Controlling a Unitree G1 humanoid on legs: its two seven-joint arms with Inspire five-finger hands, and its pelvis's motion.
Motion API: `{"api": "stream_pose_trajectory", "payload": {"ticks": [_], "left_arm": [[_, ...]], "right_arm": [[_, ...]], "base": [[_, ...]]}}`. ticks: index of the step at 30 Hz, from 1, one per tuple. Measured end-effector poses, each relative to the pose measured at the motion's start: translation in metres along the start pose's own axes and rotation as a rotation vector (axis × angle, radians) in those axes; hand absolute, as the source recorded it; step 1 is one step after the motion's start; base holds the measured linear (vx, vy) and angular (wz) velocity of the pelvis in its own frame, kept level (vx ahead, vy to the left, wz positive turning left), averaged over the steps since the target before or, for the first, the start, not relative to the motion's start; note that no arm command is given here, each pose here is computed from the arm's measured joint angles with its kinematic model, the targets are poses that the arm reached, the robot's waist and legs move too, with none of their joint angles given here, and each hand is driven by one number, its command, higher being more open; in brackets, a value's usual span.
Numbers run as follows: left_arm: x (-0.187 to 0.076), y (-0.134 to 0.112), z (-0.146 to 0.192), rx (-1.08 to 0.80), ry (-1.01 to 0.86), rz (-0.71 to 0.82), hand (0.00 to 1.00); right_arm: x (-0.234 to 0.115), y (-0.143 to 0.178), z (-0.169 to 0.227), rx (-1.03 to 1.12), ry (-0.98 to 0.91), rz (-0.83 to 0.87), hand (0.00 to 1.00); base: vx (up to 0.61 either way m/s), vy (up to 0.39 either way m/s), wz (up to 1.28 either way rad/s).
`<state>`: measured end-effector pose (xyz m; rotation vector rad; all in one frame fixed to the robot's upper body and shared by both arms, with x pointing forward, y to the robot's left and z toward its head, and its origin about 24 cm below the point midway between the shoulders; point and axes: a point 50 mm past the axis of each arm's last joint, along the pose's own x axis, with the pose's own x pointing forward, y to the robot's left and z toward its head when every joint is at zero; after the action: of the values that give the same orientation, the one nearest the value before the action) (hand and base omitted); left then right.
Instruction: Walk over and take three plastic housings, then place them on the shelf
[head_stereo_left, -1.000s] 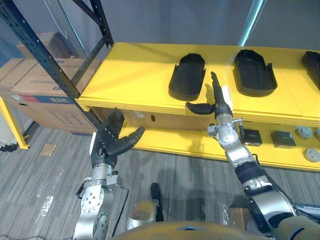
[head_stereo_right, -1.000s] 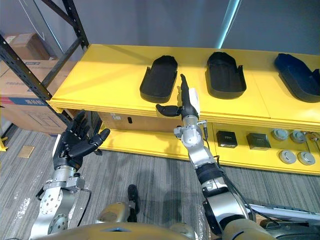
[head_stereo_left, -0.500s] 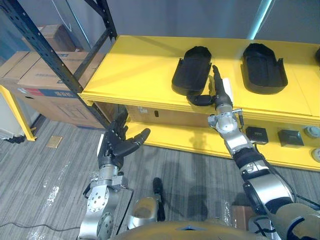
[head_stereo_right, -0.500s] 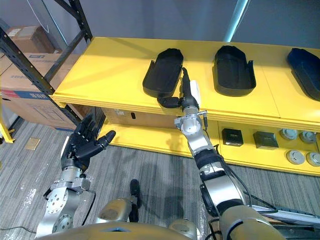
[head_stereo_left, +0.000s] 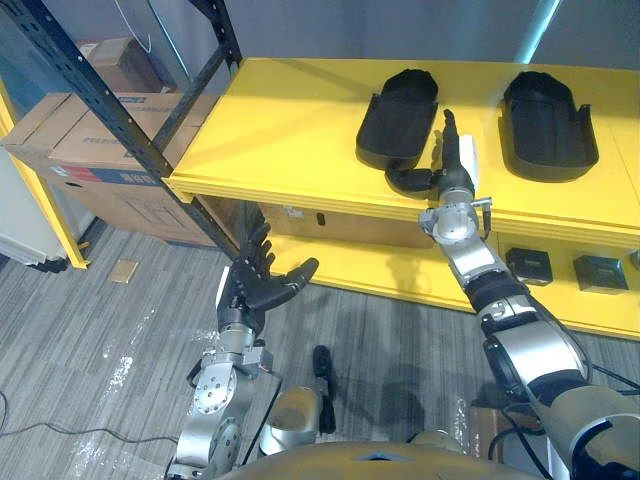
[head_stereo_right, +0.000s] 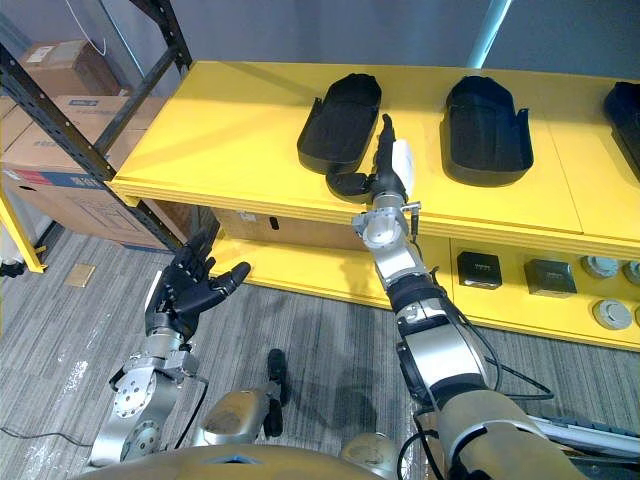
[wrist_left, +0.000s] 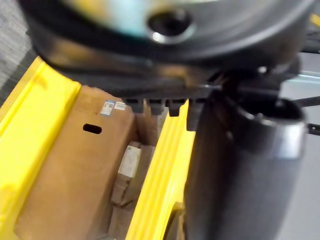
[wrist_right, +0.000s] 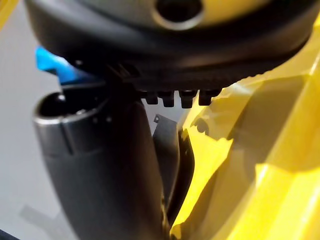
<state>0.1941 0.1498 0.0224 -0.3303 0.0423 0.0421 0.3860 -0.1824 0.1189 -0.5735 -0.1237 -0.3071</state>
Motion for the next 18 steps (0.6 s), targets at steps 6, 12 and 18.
{"api": "stream_pose_trajectory", "payload": {"ticks": [6, 12, 18], "left_arm": [[0.001, -0.004, -0.002, -0.005, 0.007, -0.013, 1.0], [0.001, -0.005, 0.0, -0.026, -0.001, -0.017, 1.0], [-0.012, 0.006, 0.072, -0.071, -0.37, 0.112, 1.0]], "right_arm": [[0.004, -0.004, 0.005, 0.0, 0.0, -0.047, 1.0], [0.004, -0.005, 0.011, 0.02, -0.024, -0.06, 1.0], [-0.08, 0.006, 0.017, 0.302, -0.23, 0.07, 1.0]], "base": [[0.0, -0.013, 0.02], [0.01, -0.022, -0.04], [0.02, -0.031, -0.1]]}}
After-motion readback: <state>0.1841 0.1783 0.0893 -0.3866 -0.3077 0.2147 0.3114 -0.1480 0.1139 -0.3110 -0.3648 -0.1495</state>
